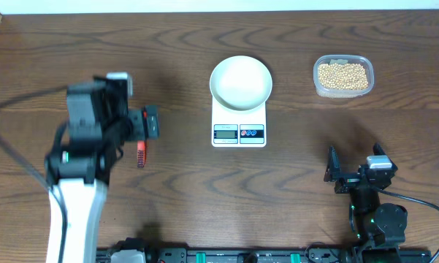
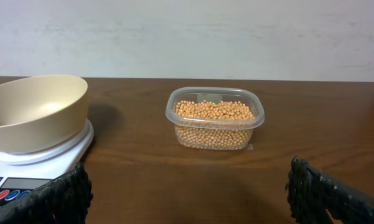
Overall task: Scoop item into bowl and weigh 50g on scale
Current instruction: 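Reach the left gripper down over the red scoop's bowl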
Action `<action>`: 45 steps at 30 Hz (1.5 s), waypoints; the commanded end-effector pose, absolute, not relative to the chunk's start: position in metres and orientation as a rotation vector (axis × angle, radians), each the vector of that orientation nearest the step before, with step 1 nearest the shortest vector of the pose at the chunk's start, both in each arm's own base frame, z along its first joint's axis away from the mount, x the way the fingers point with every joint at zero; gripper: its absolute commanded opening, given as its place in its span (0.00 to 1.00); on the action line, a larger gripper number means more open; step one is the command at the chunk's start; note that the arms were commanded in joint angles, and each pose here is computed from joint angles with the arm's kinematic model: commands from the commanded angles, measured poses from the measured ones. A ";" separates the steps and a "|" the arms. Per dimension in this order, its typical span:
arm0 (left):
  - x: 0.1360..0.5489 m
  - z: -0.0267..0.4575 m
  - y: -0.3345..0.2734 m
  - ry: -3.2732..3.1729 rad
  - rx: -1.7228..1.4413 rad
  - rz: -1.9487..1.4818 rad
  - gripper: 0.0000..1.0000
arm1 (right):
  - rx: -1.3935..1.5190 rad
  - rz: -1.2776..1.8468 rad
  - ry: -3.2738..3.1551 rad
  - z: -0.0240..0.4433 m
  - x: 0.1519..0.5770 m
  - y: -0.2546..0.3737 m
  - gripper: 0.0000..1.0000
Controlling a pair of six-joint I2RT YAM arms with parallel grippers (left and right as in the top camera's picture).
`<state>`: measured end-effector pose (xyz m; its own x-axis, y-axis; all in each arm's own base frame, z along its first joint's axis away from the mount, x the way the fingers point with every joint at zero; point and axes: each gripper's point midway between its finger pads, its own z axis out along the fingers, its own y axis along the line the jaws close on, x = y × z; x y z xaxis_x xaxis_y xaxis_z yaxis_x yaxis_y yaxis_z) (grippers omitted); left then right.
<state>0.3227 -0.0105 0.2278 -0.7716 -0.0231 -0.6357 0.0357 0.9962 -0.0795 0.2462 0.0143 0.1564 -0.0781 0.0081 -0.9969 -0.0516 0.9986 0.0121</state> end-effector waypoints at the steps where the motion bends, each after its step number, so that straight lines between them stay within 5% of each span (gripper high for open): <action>1: 0.344 0.227 -0.014 2.475 0.074 -0.117 0.98 | -0.041 0.040 1.647 0.156 0.246 0.014 0.99; 17: 0.375 0.155 0.025 2.646 -0.008 -0.035 0.99 | -0.041 0.040 1.647 0.156 0.246 0.014 0.99; 23: 0.376 0.129 0.050 2.706 -0.110 -0.082 0.91 | -0.041 0.040 1.647 0.156 0.246 0.014 0.99; 33: 0.376 0.074 0.058 2.845 -0.104 -0.107 0.57 | -0.041 0.040 1.647 0.156 0.246 0.014 0.99; 45: 0.376 0.035 0.058 2.928 -0.115 -0.129 0.43 | -0.041 0.040 1.647 0.156 0.246 0.014 0.99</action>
<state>0.3712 0.0582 0.0406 -0.9735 -0.0954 -0.2080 -0.0793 0.9933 -0.0846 0.2462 0.0143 0.1563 -0.0788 0.0080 -0.9969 -0.0516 0.9986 0.0121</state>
